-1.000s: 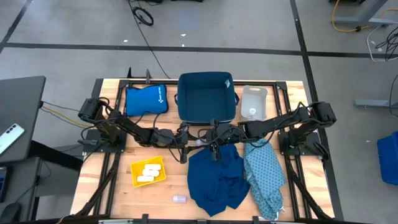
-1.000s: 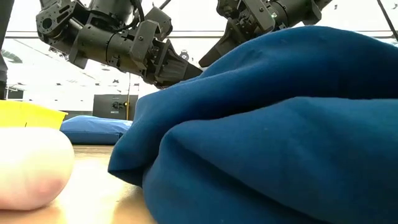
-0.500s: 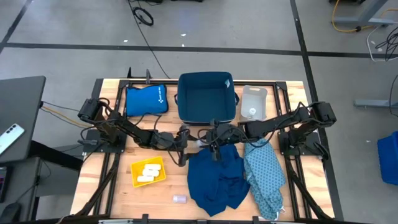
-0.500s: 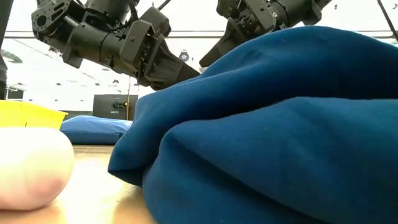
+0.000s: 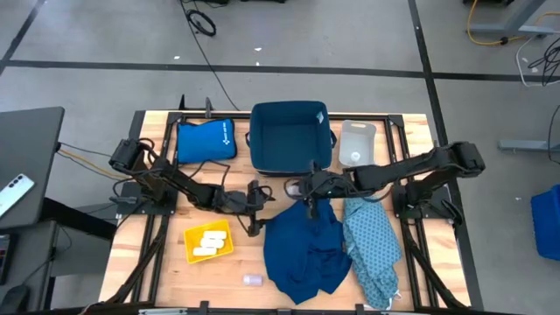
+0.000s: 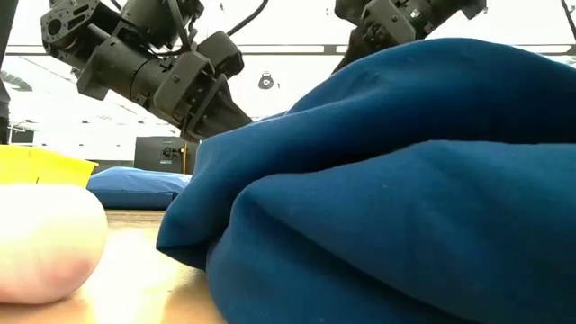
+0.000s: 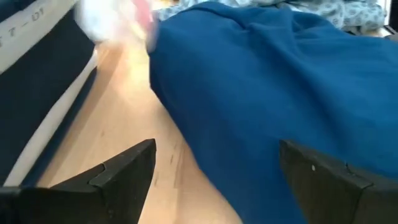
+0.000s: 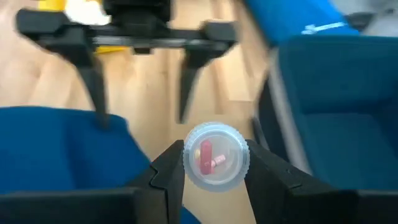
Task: Pick & Place Medicine items
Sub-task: Put the top transparent pill bottle into the white bin
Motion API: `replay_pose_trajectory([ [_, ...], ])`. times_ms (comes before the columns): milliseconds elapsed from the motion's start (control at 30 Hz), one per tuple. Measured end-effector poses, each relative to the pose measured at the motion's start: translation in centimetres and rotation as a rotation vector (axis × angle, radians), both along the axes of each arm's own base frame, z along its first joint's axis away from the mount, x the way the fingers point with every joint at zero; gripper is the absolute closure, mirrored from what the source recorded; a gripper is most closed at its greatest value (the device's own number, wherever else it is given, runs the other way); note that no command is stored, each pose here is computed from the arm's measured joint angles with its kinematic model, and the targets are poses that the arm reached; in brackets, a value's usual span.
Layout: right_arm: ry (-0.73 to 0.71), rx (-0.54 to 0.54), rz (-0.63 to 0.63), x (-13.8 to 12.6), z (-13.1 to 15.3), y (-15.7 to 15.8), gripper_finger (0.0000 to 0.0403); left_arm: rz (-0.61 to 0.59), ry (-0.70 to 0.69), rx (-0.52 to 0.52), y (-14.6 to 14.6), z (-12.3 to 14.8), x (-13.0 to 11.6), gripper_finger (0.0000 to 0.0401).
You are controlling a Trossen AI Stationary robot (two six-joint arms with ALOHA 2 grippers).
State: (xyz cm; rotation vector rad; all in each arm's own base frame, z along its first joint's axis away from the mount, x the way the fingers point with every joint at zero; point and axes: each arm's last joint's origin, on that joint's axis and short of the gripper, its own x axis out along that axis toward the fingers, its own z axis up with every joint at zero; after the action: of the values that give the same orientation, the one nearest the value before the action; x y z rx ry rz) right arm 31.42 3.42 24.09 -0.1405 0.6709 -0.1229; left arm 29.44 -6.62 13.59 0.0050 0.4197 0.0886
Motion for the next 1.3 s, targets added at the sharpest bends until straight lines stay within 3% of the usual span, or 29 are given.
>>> replay_pose_trajectory([
  [367, 0.077, -0.118, -0.288, -6.3, 4.1, -2.4, 0.0267, -0.008, 0.0, -0.021, -0.4, 0.0, -0.1, 0.0062],
  [800, 0.279, -0.136, -0.631, -10.1, 3.9, -9.1, 0.0267, -0.017, 0.022, -0.03, -0.9, -0.2, -0.3, 0.0062],
  [1167, 0.355, 0.003, -0.761, -12.8, 3.6, -15.2, 0.0267, -0.012, 0.041, -0.034, -0.9, -0.4, -0.4, 0.0062],
  [1300, 0.347, 0.104, -0.758, -13.9, 3.4, -17.2, 0.0267, -0.012, 0.04, -0.034, -0.9, -0.4, -0.4, 0.0062],
])
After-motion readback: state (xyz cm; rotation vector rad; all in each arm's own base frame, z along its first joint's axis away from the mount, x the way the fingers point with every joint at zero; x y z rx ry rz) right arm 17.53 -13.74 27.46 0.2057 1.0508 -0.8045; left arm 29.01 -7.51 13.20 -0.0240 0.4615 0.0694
